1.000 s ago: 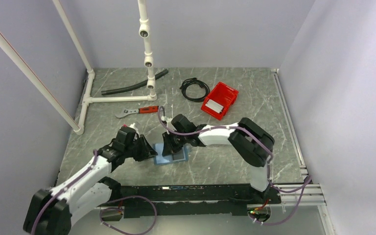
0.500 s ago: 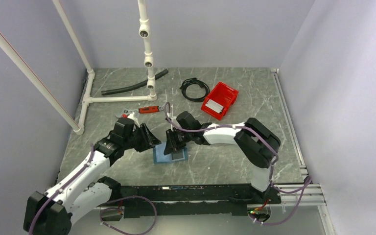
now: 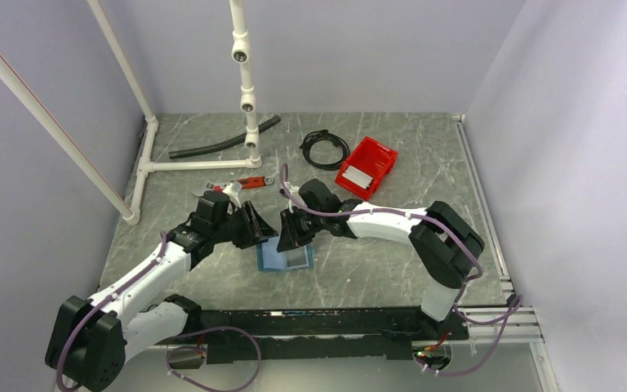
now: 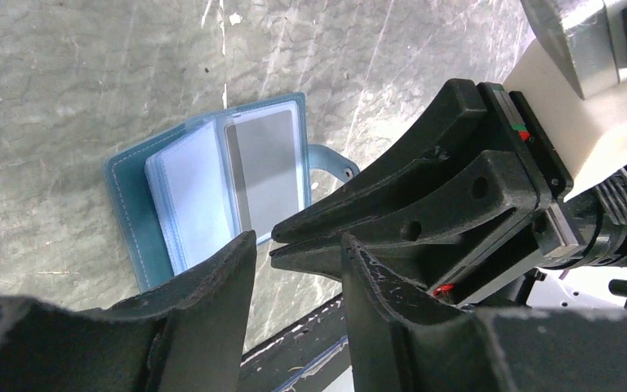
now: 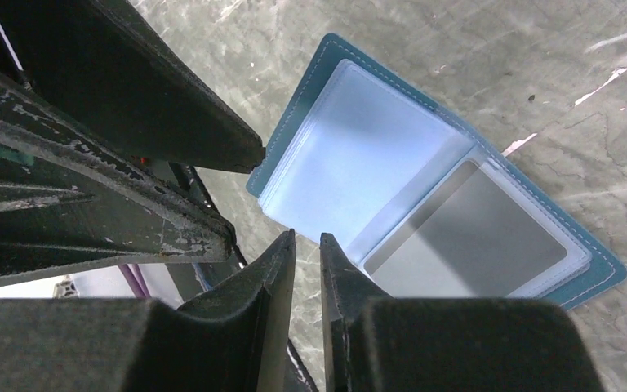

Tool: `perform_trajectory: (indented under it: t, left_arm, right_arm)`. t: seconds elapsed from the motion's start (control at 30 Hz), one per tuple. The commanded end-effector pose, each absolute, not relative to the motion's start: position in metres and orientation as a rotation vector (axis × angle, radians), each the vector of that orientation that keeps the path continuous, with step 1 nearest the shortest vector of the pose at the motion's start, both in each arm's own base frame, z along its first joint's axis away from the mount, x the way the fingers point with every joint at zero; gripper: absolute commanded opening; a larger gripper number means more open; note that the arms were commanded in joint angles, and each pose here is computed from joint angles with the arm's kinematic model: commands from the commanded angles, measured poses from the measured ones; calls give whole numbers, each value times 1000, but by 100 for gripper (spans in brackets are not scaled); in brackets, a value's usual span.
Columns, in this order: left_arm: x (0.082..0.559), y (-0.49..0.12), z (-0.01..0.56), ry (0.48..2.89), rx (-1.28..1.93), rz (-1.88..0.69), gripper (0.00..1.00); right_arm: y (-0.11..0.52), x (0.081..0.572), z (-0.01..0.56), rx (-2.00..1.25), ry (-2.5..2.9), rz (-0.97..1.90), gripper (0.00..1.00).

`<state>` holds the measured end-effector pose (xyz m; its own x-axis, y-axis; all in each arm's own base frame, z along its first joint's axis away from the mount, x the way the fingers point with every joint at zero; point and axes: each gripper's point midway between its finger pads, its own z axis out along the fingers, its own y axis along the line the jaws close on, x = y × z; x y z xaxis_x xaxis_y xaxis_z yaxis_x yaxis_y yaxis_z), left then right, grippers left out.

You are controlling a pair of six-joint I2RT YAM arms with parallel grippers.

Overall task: Put the credit cards into the card holder
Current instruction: Open the card holder at the center of the board.

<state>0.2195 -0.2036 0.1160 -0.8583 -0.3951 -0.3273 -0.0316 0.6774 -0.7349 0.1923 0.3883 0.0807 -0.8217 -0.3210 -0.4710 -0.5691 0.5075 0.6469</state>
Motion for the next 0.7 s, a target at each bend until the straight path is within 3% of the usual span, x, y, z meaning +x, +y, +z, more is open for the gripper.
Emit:
perform_trajectory:
  t: [0.0,0.07,0.23,0.3,0.37,0.53,0.67]
  left_arm:
    - [227,-212,136,2362,-290,-1113,48]
    - [226,-211,135,2372,-288,-1107,51]
    - [225,-202,148,2368,-265,-1038,75]
    - [225,-197,163,2348,-243,-1001,91]
    - [220,-187,173,2352,-225,-940,99]
    - [218,-167,208,2318,-107,-787,100]
    - [221,-163,229,2273,21,-733,99]
  right_arm:
    - [388,198,85,-753,2438,1196,20]
    - [382,202,84,-747,2447,1144,20]
    - [354,214,87,-741,2472,964,28]
    - [340,223,99,-729,2456,884,35]
    - [325,235,118,-714,2421,802,47]
    - [259,305,162,-581,2341,503,82]
    - [227,359,183,-731,2196,419,94]
